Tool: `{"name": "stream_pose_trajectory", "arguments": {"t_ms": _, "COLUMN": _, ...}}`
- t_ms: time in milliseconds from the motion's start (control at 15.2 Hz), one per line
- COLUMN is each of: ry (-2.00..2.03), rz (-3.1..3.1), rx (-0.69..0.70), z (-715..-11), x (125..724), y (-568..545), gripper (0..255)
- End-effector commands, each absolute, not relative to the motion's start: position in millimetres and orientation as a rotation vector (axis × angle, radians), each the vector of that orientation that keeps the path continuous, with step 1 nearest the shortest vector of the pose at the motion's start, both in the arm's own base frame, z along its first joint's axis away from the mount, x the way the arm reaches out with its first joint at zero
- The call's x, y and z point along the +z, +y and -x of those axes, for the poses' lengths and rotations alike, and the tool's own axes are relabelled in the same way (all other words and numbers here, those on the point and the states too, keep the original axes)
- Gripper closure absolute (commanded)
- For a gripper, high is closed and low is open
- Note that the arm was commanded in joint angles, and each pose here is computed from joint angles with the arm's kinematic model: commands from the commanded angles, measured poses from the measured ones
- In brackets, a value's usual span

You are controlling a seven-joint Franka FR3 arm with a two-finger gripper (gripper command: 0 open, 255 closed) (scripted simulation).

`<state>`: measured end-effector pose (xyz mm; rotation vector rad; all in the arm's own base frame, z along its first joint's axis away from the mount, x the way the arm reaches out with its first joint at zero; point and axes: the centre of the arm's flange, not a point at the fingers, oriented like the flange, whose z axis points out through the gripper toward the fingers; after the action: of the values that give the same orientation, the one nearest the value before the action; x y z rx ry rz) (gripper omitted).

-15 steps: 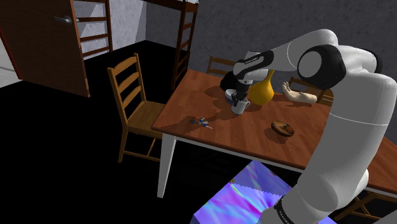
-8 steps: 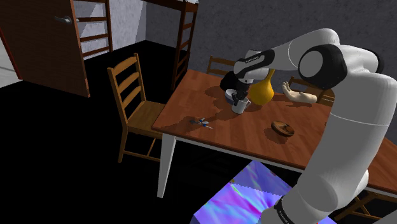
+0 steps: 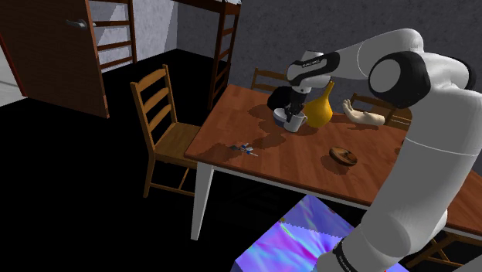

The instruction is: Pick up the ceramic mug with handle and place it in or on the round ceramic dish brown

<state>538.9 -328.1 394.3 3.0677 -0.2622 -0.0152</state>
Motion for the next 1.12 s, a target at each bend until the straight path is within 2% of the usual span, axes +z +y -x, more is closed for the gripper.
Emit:
{"name": "stream_pose_trajectory", "arguments": {"t_ms": 0, "ry": -0.262, "rz": -3.068, "rx": -0.015, "z": -538, "x": 405, "y": -328, "gripper": 255}}
{"name": "stream_pose_trajectory", "arguments": {"t_ms": 792, "ry": -0.262, "rz": -3.068, "rx": -0.015, "z": -538, "x": 469, "y": -328, "gripper": 255}}
{"name": "stream_pose_trajectory", "arguments": {"t_ms": 1056, "ry": -0.262, "rz": -3.068, "rx": -0.015, "z": -488, "x": 472, "y": -343, "gripper": 255}}
